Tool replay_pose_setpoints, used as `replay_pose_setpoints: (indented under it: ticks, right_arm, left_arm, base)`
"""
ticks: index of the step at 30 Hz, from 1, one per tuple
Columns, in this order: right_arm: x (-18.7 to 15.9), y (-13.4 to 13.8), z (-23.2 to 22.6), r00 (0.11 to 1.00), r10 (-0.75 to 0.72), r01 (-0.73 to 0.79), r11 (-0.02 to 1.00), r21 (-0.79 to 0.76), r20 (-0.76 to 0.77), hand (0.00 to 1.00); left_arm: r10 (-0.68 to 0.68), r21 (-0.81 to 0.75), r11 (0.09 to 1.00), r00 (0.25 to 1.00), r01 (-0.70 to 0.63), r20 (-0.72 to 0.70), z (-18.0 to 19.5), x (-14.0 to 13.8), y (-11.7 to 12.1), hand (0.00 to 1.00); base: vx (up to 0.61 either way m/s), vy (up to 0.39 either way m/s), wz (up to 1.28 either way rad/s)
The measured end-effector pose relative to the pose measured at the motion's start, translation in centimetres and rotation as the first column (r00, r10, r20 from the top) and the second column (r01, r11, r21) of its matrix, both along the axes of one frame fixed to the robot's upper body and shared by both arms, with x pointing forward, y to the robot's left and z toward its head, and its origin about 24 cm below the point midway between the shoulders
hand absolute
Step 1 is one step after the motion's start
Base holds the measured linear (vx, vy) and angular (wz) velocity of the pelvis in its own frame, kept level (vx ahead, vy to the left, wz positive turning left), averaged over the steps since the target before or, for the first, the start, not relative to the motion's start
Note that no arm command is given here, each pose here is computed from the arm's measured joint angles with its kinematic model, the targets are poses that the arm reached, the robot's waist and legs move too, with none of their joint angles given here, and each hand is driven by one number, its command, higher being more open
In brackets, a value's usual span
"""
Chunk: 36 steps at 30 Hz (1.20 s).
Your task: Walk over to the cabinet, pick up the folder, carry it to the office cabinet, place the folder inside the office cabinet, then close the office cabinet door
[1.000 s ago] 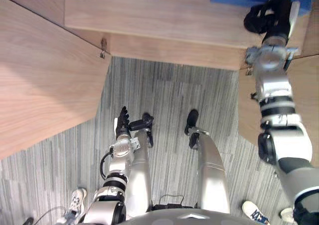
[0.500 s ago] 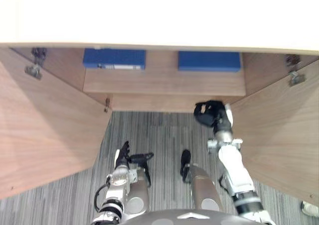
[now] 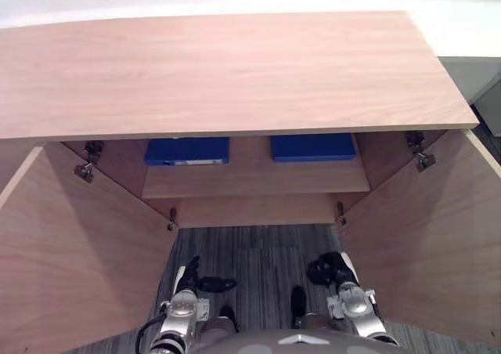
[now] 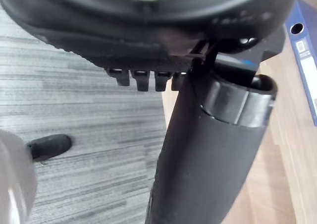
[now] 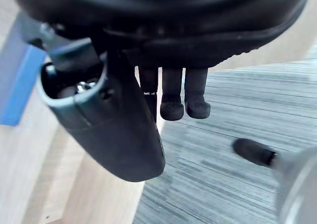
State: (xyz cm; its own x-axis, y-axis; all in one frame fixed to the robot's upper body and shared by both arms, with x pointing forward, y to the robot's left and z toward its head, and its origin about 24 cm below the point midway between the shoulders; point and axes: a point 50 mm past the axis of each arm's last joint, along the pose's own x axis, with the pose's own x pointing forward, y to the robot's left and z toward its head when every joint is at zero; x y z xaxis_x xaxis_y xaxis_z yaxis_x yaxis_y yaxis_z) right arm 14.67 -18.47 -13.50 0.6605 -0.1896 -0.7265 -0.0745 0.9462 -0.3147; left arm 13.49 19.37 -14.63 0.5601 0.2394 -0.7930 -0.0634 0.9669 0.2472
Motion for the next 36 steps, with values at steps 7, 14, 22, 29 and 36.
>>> replay_pose_setpoints:
  ticks: [7,14,22,29,36]
  right_arm:
    - [-2.3,-0.9,-1.4,0.989,-0.09,0.089,0.996,-0.012,-0.116,1.0]
    - [-3.8,-1.8,-1.9,0.96,-0.221,0.226,0.974,0.01,-0.169,1.0]
    - [-6.3,-2.9,-2.5,0.897,-0.376,0.391,0.92,0.022,-0.231,1.0]
    - [-6.3,-2.9,-2.6,0.9,-0.367,0.381,0.924,0.016,-0.233,1.0]
    - [-6.3,-2.9,-2.6,0.906,-0.352,0.364,0.931,0.01,-0.233,1.0]
  left_arm:
    - [0.013,-0.016,1.0,0.996,-0.014,-0.085,-0.9,-2.2,0.0,1.0]
    - [0.014,-0.015,1.0,0.993,-0.016,-0.116,-1.2,-2.9,0.1,1.0]
    - [0.012,-0.021,1.0,0.991,-0.015,-0.136,-1.4,-3.3,-0.1,1.0]
    - [0.006,-0.018,1.0,0.988,-0.009,-0.154,-1.6,-3.6,-0.1,1.0]
    - [0.005,-0.02,1.0,0.988,-0.009,-0.155,-1.6,-3.6,-0.1,1.0]
  base:
    - [-0.14,-0.012,-0.03]
    - [-0.11,0.011,-0.18]
    - [0.04,0.016,-0.12]
    - [0.06,0.054,-0.13]
    - [-0.01,0.033,-0.01]
